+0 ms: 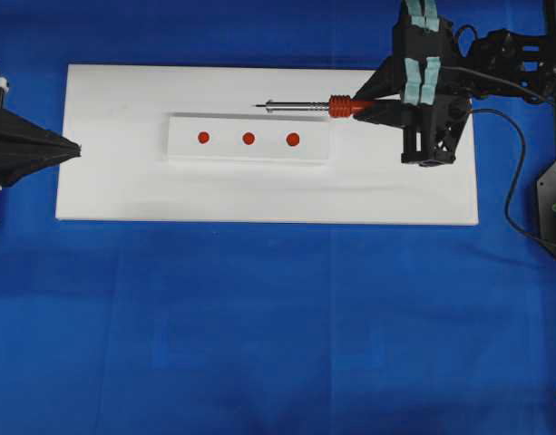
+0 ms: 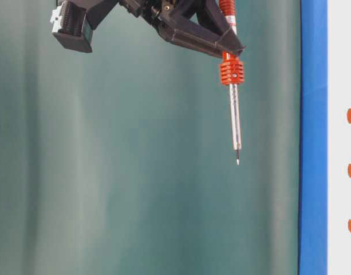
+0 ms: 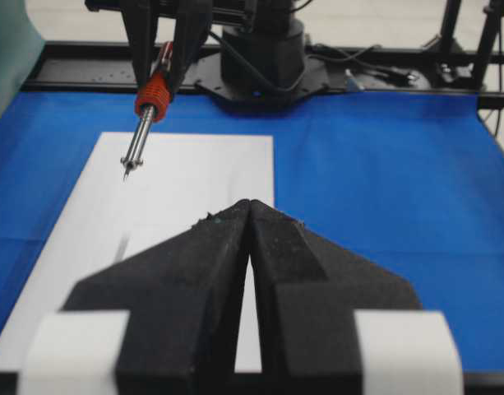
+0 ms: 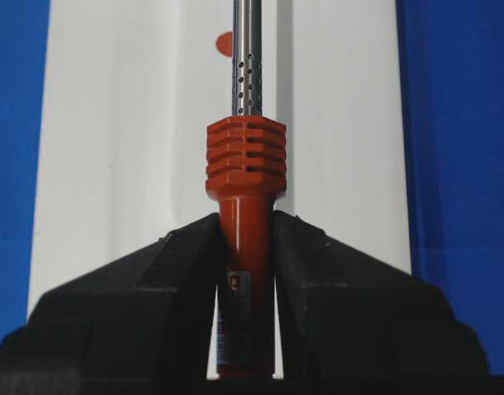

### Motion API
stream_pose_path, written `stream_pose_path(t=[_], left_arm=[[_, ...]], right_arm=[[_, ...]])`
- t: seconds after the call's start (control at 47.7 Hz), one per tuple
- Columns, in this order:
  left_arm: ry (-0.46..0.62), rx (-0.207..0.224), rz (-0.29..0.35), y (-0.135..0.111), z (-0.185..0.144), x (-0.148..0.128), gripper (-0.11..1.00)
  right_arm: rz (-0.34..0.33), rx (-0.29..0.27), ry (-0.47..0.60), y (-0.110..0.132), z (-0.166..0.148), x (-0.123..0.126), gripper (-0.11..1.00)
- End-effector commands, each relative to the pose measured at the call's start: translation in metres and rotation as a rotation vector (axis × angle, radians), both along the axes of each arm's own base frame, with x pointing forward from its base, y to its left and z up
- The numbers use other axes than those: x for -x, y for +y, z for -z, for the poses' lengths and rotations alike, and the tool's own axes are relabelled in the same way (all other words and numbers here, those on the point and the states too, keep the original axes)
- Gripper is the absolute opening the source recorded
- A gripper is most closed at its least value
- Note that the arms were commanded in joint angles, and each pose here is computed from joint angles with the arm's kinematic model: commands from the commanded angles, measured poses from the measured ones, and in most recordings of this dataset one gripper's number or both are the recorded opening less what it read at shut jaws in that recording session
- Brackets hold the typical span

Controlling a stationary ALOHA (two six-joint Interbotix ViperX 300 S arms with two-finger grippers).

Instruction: Touch the tip of the soldering iron to the mark.

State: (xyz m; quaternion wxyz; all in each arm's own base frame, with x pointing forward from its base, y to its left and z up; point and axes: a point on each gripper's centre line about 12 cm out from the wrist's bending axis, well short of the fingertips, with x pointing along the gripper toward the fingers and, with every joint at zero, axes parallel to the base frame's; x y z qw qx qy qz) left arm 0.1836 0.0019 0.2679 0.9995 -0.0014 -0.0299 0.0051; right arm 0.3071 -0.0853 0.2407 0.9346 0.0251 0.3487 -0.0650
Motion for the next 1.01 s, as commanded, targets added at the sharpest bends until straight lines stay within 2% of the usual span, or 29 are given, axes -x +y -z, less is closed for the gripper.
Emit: stream_pose_path(t=[0.0, 0.712, 0.985], left_arm=[[-0.018, 0.000, -0.001, 0.000, -0.006, -0.002, 0.00], [-0.015, 0.000, 0.000, 0.000, -0.005, -0.002, 0.00], [-0.015, 0.000, 0.000, 0.000, -0.005, -0.002, 0.00]], right_arm=[[0.007, 0.007, -0.026, -0.002, -0.008, -0.003, 0.06], [0.007, 0.005, -0.020, -0.002, -0.006, -0.003, 0.06], [0.009, -0.019, 0.045, -0.005, 0.018, -0.013, 0.06]])
